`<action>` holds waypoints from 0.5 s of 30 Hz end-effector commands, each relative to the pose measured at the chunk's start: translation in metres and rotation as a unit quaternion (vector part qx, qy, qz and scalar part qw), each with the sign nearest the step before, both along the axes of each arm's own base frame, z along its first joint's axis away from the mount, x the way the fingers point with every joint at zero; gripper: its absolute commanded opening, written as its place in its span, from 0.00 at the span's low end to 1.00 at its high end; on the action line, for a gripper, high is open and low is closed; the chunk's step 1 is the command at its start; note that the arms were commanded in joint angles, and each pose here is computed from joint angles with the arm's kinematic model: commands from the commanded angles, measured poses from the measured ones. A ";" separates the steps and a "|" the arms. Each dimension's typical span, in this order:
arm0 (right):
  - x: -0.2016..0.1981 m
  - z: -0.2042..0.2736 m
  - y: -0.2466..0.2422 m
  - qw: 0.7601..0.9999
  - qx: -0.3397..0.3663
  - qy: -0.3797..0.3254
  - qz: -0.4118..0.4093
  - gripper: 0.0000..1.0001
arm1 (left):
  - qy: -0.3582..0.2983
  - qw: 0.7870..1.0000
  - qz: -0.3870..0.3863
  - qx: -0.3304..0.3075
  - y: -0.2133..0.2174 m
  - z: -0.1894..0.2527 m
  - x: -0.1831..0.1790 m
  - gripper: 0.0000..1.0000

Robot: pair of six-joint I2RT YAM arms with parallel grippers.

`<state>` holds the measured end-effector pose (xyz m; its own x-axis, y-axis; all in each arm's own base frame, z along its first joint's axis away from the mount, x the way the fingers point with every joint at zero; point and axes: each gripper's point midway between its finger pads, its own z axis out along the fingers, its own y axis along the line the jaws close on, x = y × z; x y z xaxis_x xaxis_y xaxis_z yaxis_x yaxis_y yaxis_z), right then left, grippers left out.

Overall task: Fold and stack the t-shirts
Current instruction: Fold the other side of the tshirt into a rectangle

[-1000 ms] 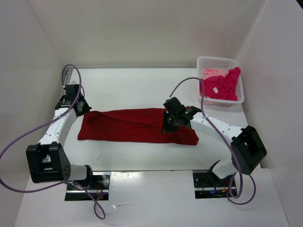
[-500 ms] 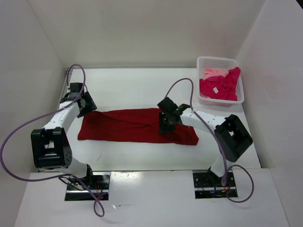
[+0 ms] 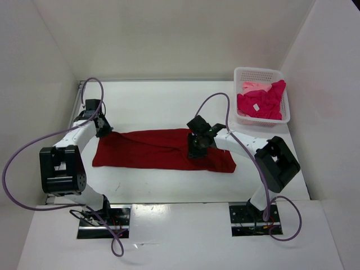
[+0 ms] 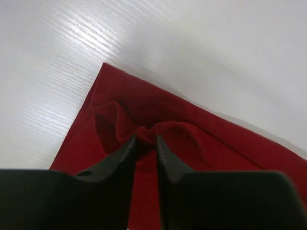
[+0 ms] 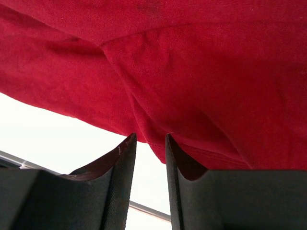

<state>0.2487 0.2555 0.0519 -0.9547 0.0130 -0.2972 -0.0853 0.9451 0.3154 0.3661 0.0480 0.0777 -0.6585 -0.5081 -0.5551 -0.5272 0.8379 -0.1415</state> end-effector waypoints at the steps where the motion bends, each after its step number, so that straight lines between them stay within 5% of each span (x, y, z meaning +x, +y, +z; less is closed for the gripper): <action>1: 0.011 0.018 0.010 0.999 0.026 -0.035 0.007 0.37 | 0.021 1.000 -0.010 -0.016 -0.007 -0.013 -0.010 0.19; 4: 0.009 0.013 0.008 0.999 0.017 -0.028 0.006 0.40 | 0.040 0.998 -0.032 -0.044 -0.021 -0.011 -0.031 0.09; 8: 0.004 0.009 0.005 1.000 0.013 -0.020 0.012 0.42 | 0.038 0.995 -0.071 -0.053 -0.031 0.007 -0.048 0.09; 12: 0.002 0.015 0.008 0.999 0.023 -0.022 0.019 0.47 | 0.032 0.995 -0.090 -0.041 -0.038 0.034 -0.068 0.21; 14: -0.001 0.010 0.010 0.999 0.017 -0.011 0.032 0.51 | 0.019 0.996 -0.086 -0.019 -0.034 0.051 -0.071 0.43; 15: -0.002 0.007 0.011 0.999 0.013 -0.006 0.037 0.51 | 0.012 0.996 -0.082 -0.012 -0.032 0.055 -0.071 0.45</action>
<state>0.2459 0.2572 0.0523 -0.9572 -0.0039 -0.2893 -0.1020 0.9403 0.3247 0.3055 0.0162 0.1062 -0.7463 -0.4506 -0.4898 -0.4185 0.8900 -0.1811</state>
